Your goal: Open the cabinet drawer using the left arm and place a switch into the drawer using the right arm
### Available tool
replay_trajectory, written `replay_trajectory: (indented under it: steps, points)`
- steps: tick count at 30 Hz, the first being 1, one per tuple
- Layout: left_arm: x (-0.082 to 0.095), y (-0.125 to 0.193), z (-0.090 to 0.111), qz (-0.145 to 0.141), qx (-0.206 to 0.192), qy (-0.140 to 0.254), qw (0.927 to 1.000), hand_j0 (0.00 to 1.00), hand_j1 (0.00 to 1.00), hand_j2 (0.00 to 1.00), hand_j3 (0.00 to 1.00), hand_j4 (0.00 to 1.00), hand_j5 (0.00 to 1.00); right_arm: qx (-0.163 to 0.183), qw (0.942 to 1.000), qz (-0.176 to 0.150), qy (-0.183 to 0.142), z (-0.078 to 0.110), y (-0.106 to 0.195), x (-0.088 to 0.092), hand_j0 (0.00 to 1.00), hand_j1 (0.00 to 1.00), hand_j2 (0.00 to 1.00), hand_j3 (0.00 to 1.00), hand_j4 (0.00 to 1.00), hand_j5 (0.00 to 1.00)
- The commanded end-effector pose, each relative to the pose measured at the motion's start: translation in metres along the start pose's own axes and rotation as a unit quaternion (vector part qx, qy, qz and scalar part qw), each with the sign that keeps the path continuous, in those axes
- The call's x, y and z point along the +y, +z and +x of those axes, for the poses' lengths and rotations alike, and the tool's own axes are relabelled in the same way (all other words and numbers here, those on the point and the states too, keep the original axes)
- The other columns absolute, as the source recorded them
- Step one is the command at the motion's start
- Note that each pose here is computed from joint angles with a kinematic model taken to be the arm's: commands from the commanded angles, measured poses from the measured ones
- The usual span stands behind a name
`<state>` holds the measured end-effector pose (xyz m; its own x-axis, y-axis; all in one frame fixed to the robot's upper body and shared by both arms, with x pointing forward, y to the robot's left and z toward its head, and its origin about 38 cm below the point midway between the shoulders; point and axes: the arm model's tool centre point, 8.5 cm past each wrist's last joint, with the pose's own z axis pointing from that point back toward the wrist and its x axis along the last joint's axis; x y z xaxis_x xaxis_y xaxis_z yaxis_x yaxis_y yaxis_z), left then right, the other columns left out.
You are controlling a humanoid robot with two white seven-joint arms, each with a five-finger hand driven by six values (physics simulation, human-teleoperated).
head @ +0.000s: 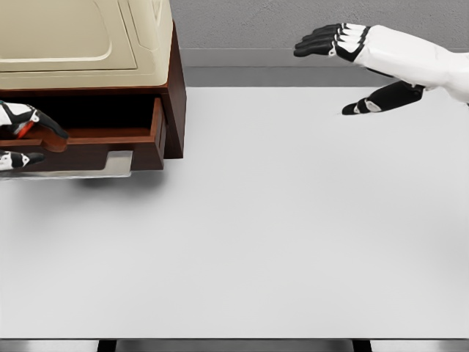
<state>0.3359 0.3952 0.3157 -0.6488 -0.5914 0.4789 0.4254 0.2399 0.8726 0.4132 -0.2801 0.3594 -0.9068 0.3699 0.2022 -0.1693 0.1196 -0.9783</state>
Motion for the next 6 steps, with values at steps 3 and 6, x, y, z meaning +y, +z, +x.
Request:
replay_trajectory:
  steps: [3,6]
  points:
    - [0.003,-0.006,0.003,0.011,-0.012,-0.007,0.9998,0.64,0.64,0.64,0.64,0.64,0.64,0.01,0.998,0.061,-0.015,-0.002,0.004,0.021,1.0,1.0,1.0,1.0,1.0,1.0]
    - [0.007,-0.009,0.005,0.018,-0.018,-0.012,0.9996,0.65,0.65,0.65,0.65,0.65,0.65,-0.002,0.9954,0.091,-0.031,0.002,-0.004,0.044,1.0,1.0,1.0,1.0,1.0,1.0]
